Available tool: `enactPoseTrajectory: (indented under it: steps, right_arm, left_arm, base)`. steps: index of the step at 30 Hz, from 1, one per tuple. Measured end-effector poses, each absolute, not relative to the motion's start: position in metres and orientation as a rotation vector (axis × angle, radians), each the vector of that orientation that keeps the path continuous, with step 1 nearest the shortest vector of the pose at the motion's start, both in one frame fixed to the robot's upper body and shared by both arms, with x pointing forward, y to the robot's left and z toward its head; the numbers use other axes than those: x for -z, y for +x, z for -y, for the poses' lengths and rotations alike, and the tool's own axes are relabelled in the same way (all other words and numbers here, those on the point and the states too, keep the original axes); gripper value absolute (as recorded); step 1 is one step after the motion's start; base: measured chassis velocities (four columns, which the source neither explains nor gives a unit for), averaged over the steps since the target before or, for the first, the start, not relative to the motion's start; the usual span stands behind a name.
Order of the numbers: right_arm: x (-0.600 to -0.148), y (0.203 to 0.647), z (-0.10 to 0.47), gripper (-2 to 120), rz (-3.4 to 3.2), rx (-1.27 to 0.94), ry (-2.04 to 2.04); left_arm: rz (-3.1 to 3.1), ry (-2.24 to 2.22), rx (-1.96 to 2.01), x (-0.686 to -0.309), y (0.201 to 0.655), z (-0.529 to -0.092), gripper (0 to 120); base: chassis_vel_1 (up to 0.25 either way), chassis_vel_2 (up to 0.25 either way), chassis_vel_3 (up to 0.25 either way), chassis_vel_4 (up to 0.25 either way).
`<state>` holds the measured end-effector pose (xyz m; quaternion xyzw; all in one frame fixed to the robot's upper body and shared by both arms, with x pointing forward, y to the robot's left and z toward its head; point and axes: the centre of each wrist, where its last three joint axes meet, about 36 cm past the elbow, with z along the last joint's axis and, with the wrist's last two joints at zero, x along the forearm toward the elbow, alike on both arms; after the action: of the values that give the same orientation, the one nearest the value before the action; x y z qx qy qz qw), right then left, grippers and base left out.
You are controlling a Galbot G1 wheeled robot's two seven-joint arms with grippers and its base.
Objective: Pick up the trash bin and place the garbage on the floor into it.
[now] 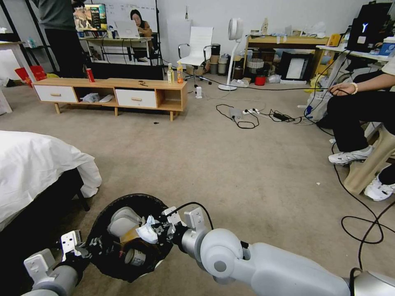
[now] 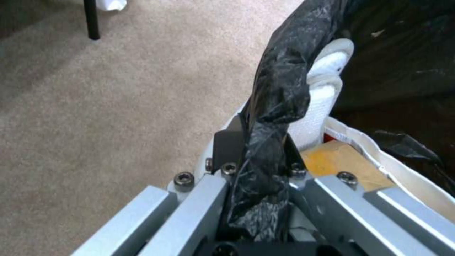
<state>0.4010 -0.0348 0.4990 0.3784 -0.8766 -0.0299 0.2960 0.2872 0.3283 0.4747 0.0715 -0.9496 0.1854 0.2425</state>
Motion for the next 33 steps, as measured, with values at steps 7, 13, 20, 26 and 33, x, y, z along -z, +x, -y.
enactPoseTrajectory:
  steps: [7,13,20,26,33]
  right_arm:
    - [-0.501,0.404,0.031,48,2.34,0.091,1.007]
    - [-0.504,0.406,0.026,74,2.344,0.108,1.02]
    - [-0.504,0.405,0.02,96,2.35,0.123,1.034]
    - [-0.521,0.407,0.024,98,2.407,0.176,1.055]
    - [-0.566,0.413,0.042,99,2.581,0.324,1.121]
  left_arm:
    - [2.591,0.197,-0.509,-0.472,0.288,-0.328,2]
    - [2.587,0.197,-0.512,-0.471,0.288,-0.328,2]
    - [2.585,0.196,-0.514,-0.47,0.288,-0.328,2]
    - [2.584,0.201,-0.51,-0.47,0.287,-0.329,2]
    - [2.585,0.203,-0.508,-0.47,0.287,-0.329,2]
  base:
    - [0.0,0.0,0.0,0.0]
    - [0.0,0.0,0.0,0.0]
    - [0.0,0.0,0.0,0.0]
    - [0.0,0.0,0.0,0.0]
    - [0.0,0.0,0.0,0.0]
